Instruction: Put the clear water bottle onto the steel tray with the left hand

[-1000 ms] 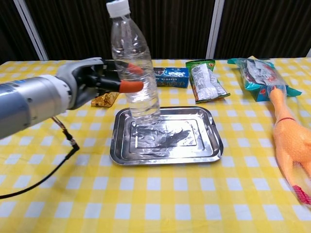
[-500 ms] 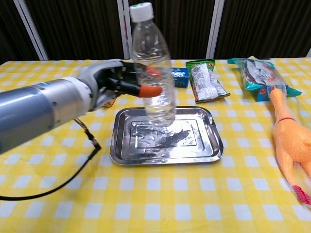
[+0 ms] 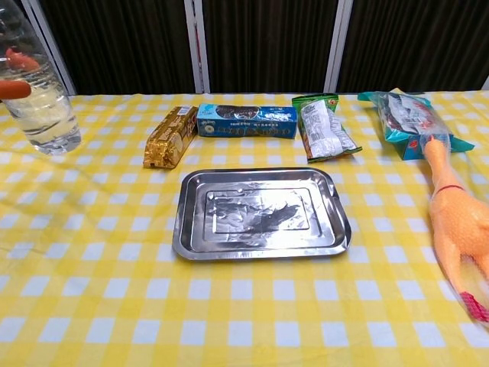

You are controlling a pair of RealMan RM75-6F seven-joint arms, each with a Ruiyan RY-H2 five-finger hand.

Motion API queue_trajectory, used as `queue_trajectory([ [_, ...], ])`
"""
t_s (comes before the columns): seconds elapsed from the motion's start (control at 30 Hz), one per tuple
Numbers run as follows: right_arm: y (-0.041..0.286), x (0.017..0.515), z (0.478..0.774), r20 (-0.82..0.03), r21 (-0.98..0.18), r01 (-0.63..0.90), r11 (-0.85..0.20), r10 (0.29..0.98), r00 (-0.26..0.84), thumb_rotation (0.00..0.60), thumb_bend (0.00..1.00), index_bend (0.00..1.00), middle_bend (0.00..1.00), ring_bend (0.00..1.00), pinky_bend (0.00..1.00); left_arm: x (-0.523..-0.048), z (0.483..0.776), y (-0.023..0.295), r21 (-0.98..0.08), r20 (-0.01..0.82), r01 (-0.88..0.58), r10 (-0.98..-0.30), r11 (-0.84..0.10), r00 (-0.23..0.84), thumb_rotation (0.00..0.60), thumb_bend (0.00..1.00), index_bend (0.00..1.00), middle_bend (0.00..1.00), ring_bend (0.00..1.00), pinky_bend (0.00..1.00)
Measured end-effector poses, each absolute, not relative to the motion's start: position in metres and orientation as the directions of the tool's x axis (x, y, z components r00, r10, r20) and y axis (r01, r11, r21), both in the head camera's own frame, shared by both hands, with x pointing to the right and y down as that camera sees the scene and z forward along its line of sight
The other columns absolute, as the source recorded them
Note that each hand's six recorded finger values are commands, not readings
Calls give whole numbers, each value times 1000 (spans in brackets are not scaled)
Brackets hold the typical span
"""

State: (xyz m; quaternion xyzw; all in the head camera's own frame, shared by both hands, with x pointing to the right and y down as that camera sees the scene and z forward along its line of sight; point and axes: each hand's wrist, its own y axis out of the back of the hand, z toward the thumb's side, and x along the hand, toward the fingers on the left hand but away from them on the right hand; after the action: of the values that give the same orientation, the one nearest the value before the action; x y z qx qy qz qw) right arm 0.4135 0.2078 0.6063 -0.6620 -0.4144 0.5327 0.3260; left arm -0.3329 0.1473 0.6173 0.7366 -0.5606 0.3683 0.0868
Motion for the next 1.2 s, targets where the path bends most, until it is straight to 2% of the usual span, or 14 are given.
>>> queue_trajectory([
  [0.17, 207, 418, 607, -438, -873, 201, -445, 895, 79, 600, 50, 111, 0, 4, 0, -276, 632, 152, -185, 645, -885, -732, -428, 220, 600, 480, 573, 493, 11, 27],
  [0.33, 204, 423, 605, -432, -875, 210, -436, 900, 68, 600, 49, 111, 0, 4, 0, -191, 645, 162, -87, 630, -854, -692, -512, 351, 600, 480, 574, 490, 11, 27],
  [0.43, 204, 422, 604, -428, -876, 213, -434, 901, 73, 600, 49, 111, 0, 4, 0, -147, 646, 165, -42, 622, -846, -676, -532, 395, 600, 480, 573, 491, 11, 27],
  [0.5, 205, 421, 604, -429, -875, 212, -436, 900, 81, 600, 49, 111, 0, 4, 0, -133, 644, 164, -59, 618, -841, -681, -537, 392, 600, 480, 574, 490, 11, 27],
  [0.67, 206, 418, 603, -429, -873, 213, -439, 899, 91, 600, 50, 111, 0, 4, 0, -144, 635, 161, -116, 626, -846, -700, -521, 345, 600, 480, 574, 491, 11, 27],
  [0.77, 206, 415, 601, -422, -874, 219, -433, 901, 96, 600, 49, 111, 0, 4, 0, -174, 628, 159, -159, 629, -850, -715, -503, 306, 600, 479, 576, 495, 11, 27],
  [0.97, 207, 415, 603, -429, -872, 217, -438, 899, 91, 600, 49, 110, 0, 4, 0, -263, 610, 148, -277, 616, -866, -768, -417, 173, 600, 480, 580, 496, 11, 27],
  [1.07, 207, 415, 603, -430, -873, 213, -439, 898, 91, 600, 49, 111, 0, 4, 0, -277, 608, 153, -257, 620, -873, -763, -415, 180, 600, 480, 580, 494, 11, 27],
  [1.2, 207, 417, 603, -429, -874, 213, -437, 900, 84, 600, 50, 111, 0, 4, 0, -262, 620, 161, -221, 638, -857, -734, -465, 234, 600, 480, 581, 495, 11, 27],
])
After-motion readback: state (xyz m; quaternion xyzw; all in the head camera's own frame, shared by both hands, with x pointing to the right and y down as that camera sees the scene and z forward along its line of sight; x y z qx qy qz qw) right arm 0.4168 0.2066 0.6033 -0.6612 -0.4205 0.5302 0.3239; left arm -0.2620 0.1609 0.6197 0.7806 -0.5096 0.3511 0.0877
